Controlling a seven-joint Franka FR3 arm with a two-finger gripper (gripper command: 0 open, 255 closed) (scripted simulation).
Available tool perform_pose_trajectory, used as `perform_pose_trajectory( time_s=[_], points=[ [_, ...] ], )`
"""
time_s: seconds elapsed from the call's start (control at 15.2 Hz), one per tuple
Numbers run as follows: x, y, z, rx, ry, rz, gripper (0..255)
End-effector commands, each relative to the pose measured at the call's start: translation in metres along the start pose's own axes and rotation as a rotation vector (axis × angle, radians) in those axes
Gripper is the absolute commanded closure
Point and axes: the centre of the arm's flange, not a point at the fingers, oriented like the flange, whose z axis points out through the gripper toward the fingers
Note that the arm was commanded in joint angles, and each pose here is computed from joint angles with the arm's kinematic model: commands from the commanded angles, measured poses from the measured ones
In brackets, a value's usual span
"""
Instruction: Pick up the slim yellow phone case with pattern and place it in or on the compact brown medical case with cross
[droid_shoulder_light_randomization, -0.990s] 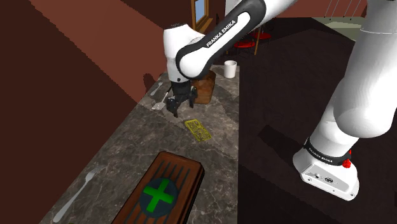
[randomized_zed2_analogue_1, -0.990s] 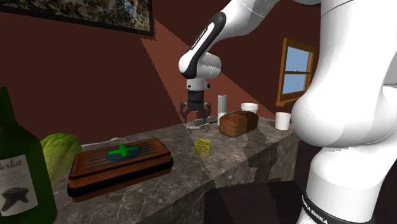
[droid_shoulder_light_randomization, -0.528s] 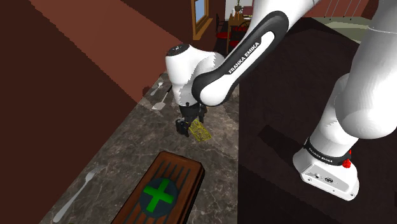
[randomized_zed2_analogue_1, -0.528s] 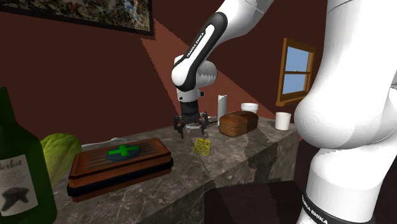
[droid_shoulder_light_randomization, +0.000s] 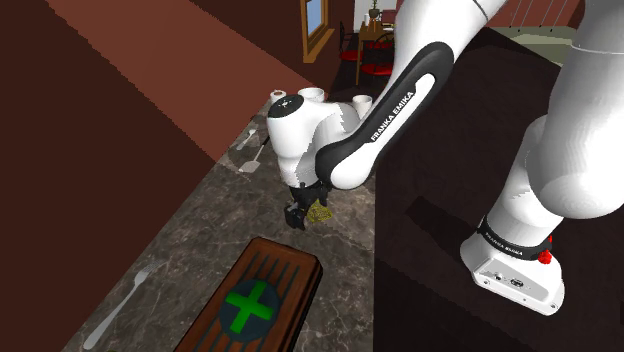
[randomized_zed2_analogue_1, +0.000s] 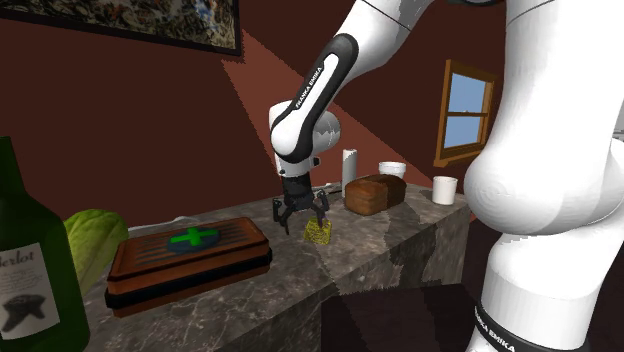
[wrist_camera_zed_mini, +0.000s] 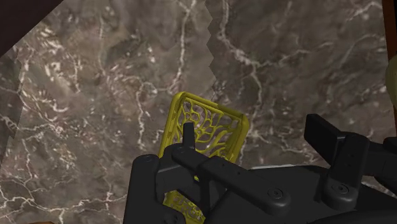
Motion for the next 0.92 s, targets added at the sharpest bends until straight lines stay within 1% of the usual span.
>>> perform_pose_trajectory(
  time_s=[0.0, 0.53, 0.59, 0.86],
  points=[
    [0.0001, -0.0009, 0.0135, 0.0, 0.0, 0.0, 0],
    [0.0001, -0.0009, 0.0135, 0.0, 0.0, 0.0, 0],
    [0.0001, -0.0009, 0.0135, 0.0, 0.0, 0.0, 255],
    [0.0001, -0.0009, 0.0135, 0.0, 0.0, 0.0, 255]
  ],
)
